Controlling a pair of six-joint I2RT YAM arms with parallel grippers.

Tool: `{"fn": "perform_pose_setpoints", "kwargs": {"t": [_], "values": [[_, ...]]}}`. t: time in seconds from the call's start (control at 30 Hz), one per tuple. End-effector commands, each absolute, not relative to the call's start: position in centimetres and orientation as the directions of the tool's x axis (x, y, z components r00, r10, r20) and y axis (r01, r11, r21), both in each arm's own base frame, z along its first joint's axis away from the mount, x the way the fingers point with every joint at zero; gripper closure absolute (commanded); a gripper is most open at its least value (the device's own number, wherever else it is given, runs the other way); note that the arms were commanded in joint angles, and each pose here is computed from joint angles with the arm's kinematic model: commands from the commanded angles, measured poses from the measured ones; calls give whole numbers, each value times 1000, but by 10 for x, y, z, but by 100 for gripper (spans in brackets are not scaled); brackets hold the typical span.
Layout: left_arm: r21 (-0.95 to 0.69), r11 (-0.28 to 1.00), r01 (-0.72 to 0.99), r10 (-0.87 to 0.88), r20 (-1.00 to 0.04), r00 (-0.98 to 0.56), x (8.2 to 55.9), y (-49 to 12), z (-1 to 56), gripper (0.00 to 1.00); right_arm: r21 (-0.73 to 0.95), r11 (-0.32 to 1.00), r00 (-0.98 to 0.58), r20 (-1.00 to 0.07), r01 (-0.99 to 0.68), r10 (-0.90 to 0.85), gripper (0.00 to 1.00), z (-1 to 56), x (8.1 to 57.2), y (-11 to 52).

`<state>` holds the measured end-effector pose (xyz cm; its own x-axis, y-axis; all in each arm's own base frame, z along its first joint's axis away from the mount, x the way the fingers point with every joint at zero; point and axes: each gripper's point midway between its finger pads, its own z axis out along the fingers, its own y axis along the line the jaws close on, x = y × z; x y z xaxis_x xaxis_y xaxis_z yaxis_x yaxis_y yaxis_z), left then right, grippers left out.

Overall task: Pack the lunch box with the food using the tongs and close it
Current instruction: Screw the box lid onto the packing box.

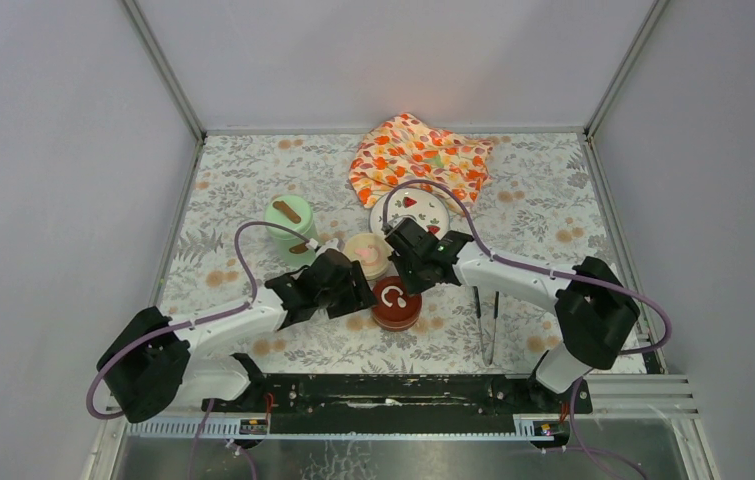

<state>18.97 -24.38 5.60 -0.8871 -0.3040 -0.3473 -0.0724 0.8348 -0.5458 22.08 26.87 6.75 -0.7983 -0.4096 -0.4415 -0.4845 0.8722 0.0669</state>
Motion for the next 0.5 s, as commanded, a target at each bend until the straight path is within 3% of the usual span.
{"fn": "perform_pose_setpoints", "kwargs": {"t": [0.0,0.27,0.47], "values": [[-579,815,-32,-302,-376,-876,199,-257,68,34,57,873,-803,-424,-485,-418,94,72,217,261],[-589,808,-23,-307,-387,-869,201,-258,74,35,129,806,-737,-507,-577,-447,94,122,192,290],[-585,811,-27,-304,-381,-873,200,-258,70,35,169,776,-729,-505,-608,-462,94,121,175,305]]}}
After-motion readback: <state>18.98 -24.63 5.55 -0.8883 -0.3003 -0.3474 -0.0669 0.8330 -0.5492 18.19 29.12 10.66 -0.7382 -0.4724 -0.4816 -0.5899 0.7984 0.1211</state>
